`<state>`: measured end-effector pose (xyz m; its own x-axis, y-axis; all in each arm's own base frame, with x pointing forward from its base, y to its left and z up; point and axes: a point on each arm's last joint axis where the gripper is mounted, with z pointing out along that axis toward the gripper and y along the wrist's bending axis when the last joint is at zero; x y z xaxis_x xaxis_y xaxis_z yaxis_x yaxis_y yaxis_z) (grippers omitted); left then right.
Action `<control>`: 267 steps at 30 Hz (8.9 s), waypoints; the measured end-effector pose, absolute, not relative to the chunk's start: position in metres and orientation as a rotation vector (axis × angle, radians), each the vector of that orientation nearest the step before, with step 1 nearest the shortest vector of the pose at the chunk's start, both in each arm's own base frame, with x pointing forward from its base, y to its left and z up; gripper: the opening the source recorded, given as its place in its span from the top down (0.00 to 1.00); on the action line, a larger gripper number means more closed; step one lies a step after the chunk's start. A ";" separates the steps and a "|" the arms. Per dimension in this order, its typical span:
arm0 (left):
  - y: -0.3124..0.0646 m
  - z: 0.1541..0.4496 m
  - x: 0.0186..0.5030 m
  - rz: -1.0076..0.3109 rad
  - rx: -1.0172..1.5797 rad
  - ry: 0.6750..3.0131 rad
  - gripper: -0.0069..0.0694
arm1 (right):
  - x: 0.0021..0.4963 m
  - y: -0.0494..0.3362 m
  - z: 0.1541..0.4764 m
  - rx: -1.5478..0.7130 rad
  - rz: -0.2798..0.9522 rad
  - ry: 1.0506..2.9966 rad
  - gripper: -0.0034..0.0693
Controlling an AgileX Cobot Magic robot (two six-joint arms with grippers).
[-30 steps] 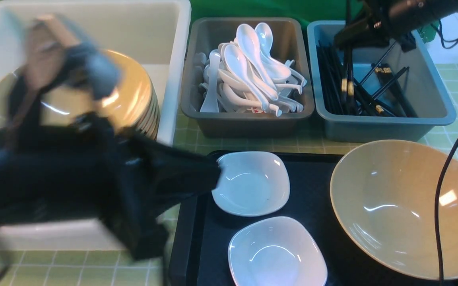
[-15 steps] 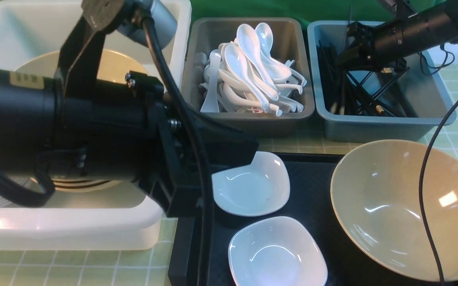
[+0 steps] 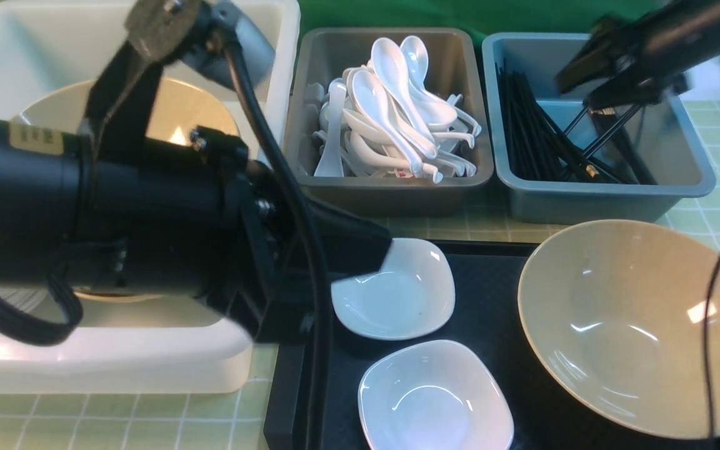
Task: On green table put chopsticks spoon bowls plates into blue grey white boxes.
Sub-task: 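Grasp the large bowl on the tray by its rim, then place the tan bowl onto the bowl stack in the left bin with the left gripper, then reach for and grasp the small white dish on the black tray, then place the white bowl down on the black tray with the right gripper, then grasp the small white bowl on the black tray by its rim with the left gripper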
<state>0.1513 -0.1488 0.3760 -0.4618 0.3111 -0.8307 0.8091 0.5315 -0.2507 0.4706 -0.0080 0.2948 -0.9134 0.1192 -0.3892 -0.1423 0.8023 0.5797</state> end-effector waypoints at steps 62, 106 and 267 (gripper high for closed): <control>-0.350 0.224 0.353 -0.976 1.175 2.602 0.89 | 0.073 0.046 0.386 -0.634 0.382 2.165 0.91; 0.122 0.328 0.284 -0.614 -0.491 2.439 0.87 | 0.147 0.117 0.398 -1.029 0.771 1.856 0.87; -0.356 0.169 0.357 -0.842 1.302 2.686 0.23 | 0.080 0.044 0.345 -0.598 0.385 2.325 0.14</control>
